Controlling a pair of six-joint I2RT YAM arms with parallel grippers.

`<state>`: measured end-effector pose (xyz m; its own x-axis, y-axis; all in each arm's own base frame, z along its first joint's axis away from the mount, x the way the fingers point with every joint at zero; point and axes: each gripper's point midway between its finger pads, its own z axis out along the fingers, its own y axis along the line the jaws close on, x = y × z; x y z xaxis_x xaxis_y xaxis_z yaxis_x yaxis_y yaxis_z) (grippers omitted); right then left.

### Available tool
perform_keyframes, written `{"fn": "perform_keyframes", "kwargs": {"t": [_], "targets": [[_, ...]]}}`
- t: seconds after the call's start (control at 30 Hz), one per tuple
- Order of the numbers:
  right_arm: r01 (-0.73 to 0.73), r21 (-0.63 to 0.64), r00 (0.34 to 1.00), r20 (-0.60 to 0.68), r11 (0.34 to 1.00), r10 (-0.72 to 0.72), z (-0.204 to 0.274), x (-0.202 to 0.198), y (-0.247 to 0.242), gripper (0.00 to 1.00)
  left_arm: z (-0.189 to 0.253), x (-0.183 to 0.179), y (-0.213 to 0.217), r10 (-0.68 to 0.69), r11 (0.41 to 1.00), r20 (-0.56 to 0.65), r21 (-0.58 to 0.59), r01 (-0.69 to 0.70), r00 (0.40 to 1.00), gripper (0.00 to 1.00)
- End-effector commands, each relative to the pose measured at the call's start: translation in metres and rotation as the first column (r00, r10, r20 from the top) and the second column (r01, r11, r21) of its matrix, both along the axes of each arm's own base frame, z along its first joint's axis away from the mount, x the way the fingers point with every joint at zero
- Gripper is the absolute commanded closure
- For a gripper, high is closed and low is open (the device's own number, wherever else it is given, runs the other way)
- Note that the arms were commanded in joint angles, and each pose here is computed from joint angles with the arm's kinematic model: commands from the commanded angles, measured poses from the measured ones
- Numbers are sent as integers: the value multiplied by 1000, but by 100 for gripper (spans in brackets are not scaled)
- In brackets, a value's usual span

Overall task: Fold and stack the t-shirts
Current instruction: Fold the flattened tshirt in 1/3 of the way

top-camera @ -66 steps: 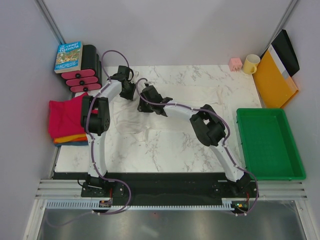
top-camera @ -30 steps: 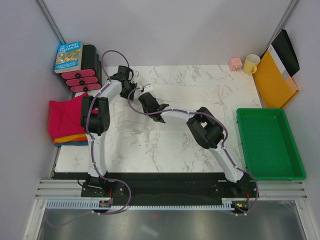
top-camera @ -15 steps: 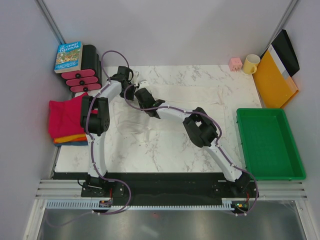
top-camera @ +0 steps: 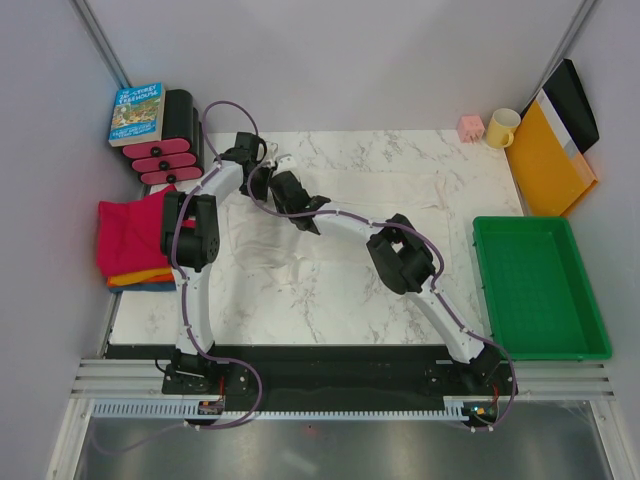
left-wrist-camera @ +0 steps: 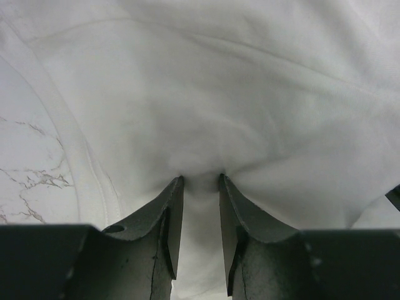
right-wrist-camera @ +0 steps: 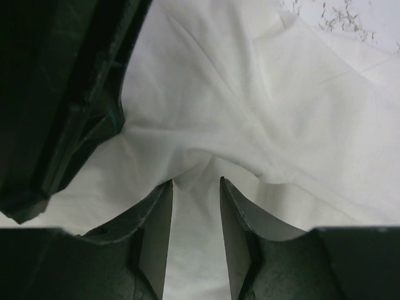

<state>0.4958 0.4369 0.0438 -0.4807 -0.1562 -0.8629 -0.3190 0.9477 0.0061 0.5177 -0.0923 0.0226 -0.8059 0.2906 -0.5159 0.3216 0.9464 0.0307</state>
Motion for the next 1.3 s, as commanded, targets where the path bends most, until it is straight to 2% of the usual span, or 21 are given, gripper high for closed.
{"fn": "perform_keyframes", "kwargs": {"t": [0.0,0.33,0.87,1.27], "targets": [[0,75,999,47,997,-4,20,14,15,57,-16,-18,2,-20,1000,-69,14,21,997,64],[23,91,999,38,996,-26,10,22,15,64,-20,-18,2,-26,999,-76,17,27,997,64],[54,139,998,34,989,-59,4,39,16,66,-22,-17,1,-34,999,-75,17,35,997,65],[67,149,996,40,986,-74,12,41,13,83,-23,-15,1,-34,999,-77,18,36,996,65]]}}
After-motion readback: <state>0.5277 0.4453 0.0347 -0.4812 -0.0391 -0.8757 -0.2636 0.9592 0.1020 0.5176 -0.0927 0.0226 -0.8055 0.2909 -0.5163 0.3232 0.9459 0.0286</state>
